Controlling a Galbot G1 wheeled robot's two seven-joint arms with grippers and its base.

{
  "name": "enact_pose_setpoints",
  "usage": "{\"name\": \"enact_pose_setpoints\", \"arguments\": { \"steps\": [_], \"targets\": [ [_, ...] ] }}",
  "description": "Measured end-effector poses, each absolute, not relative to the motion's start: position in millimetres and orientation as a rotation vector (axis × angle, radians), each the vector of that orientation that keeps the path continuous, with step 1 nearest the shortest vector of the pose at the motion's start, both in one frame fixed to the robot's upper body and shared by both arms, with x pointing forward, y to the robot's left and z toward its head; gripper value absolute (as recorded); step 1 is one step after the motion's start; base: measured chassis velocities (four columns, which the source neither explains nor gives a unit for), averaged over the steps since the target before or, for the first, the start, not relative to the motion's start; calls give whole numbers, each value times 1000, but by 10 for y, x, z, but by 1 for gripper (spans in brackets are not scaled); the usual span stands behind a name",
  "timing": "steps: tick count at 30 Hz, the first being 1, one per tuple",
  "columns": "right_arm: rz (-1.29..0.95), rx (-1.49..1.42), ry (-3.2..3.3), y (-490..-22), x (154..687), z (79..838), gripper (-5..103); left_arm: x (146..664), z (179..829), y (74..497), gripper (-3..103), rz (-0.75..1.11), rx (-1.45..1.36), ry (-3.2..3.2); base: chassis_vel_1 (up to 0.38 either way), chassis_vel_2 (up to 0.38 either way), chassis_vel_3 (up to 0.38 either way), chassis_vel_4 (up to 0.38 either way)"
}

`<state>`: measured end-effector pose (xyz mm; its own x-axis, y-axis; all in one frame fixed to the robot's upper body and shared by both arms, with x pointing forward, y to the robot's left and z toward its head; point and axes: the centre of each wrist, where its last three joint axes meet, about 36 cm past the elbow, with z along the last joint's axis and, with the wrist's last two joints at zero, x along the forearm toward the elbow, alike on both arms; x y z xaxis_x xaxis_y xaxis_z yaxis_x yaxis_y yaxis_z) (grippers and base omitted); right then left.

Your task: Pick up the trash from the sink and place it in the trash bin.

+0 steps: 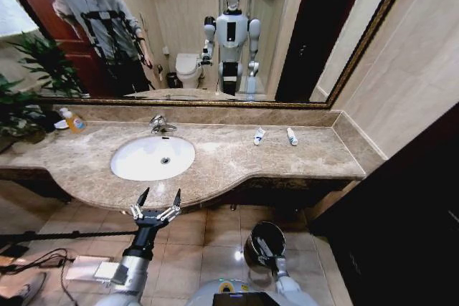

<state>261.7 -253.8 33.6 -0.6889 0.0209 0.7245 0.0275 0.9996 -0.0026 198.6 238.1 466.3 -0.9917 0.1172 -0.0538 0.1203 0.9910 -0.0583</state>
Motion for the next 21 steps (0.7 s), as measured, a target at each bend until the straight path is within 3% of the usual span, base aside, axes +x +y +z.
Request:
{"name": "enact_pose_setpoints", "arguments": {
  "steps": [10, 21],
  "targets": [
    [-10, -54, -2479, -2445, 2521, 627, 100, 1986, 4663, 2381, 100, -95, 184, 3084, 0, 0, 0, 0],
    [-19, -107, -2701, -2430, 2491, 1441, 100, 1986, 4663, 2381, 100, -95, 184, 3084, 0, 0, 0, 0]
  ]
}}
